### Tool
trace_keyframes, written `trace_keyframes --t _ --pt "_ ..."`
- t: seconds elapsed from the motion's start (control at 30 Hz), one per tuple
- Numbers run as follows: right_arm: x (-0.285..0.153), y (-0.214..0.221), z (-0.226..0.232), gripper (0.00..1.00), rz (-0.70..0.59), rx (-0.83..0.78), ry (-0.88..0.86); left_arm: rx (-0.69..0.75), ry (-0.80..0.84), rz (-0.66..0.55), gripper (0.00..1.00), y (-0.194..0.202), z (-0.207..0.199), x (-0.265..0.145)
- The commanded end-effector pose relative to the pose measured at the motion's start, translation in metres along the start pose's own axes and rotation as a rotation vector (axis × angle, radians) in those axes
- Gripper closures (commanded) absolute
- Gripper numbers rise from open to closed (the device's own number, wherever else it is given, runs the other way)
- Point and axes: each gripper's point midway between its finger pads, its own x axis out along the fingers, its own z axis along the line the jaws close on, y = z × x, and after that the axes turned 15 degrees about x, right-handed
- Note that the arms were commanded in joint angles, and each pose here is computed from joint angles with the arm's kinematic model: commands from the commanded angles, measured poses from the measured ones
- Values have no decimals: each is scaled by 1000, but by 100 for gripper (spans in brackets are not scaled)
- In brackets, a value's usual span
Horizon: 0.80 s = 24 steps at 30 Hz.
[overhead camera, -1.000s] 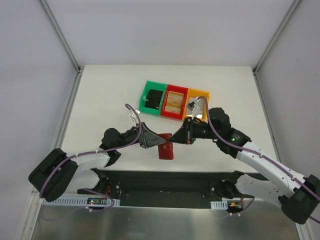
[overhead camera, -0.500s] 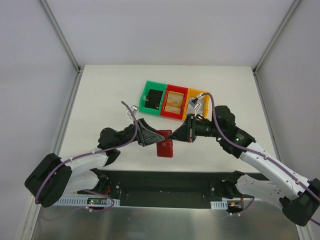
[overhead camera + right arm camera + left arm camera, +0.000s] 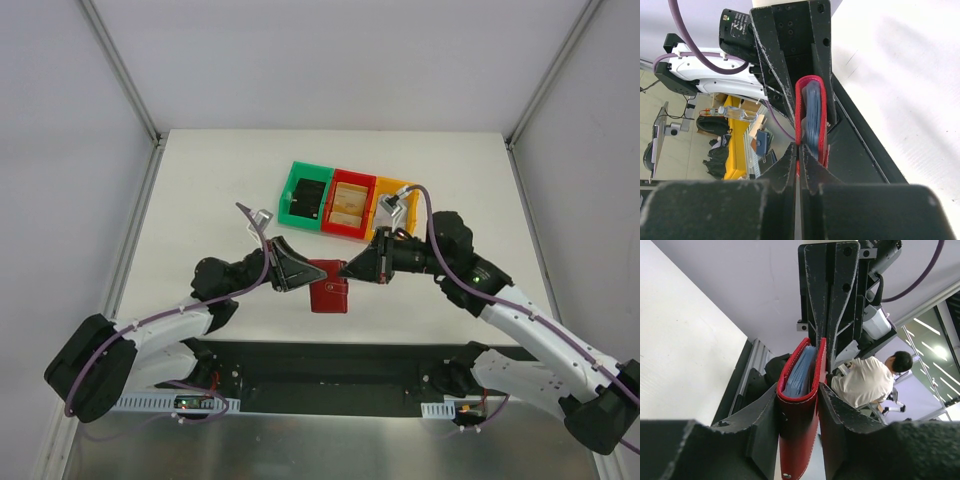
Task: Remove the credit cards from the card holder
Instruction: Pick up the card holder from the center of the board.
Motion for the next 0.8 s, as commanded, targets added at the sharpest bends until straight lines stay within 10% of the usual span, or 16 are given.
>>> trace_keyframes --t 0.0,0.13,0.37,0.77 --pt "-4 -5 13 100 -29 -34 -54 249 255 -172 70 -38 -67 -9" --pt "-3 -7 8 91 -40 -23 -41 250 249 -167 77 -39 -68 -9" --pt "-17 -16 -1 36 -99 -71 93 239 189 -130 87 -37 -59 -6" --pt "-62 -36 -44 27 -259 -383 662 220 -225 23 100 -43 3 12"
